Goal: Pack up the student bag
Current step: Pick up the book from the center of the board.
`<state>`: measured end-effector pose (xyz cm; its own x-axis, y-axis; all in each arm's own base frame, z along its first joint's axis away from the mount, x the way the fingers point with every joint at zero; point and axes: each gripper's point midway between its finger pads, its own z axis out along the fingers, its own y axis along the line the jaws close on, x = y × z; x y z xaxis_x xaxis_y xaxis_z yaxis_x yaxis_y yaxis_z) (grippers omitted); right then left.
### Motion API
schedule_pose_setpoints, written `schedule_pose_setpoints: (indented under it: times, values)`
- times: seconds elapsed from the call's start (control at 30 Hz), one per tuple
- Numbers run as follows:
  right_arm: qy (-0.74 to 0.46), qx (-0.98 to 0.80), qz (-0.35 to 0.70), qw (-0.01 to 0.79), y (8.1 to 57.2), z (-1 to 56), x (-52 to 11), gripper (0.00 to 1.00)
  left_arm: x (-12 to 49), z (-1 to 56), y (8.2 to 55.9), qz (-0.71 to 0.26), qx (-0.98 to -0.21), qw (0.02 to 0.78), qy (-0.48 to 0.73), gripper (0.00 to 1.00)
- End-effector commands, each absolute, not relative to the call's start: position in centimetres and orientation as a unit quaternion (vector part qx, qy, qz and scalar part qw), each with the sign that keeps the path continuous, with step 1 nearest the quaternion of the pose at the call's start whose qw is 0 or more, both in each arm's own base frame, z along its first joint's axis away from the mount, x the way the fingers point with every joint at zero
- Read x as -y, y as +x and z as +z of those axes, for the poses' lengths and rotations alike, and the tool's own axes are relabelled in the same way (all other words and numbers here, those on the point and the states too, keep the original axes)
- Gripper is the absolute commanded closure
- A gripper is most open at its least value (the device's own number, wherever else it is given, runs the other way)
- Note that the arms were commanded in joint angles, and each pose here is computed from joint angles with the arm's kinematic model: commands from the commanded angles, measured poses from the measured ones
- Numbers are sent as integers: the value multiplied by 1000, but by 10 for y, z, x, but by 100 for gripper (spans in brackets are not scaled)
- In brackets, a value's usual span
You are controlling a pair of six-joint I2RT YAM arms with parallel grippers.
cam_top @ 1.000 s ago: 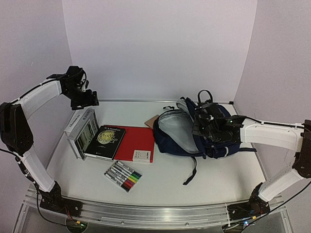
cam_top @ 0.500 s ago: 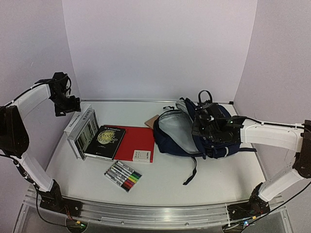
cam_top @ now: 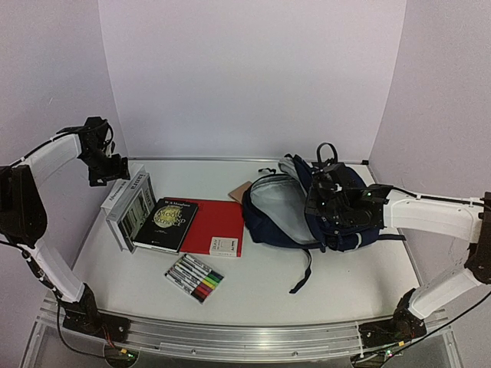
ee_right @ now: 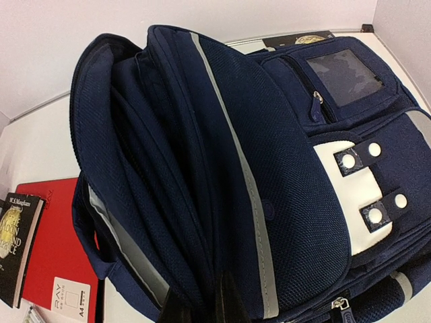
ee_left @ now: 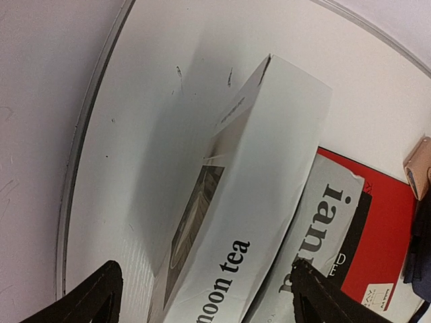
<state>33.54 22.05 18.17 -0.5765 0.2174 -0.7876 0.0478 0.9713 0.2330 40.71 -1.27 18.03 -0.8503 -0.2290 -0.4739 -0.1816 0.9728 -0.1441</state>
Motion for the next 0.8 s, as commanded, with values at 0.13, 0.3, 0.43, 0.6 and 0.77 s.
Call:
schedule_pose_setpoints:
  times: [0.13,0.3,0.43,0.6,0.77]
  values:
    - [105,-863,121,479,338,205,-217,100,11,164,413,-51,-964,242,-101,14]
    - [104,-863,118,479,338,204,-216,100,8,155,413,-46,-966,231,-105,13]
    - [104,-863,118,479,339,204,-216,100,-6,151,411,-31,-965,227,-125,14]
    - [103,-863,116,480,339,204,-216,100,-7,158,413,-40,-962,238,-129,17]
    - [103,-865,115,478,339,202,-217,100,0,163,415,-77,-957,246,-129,30]
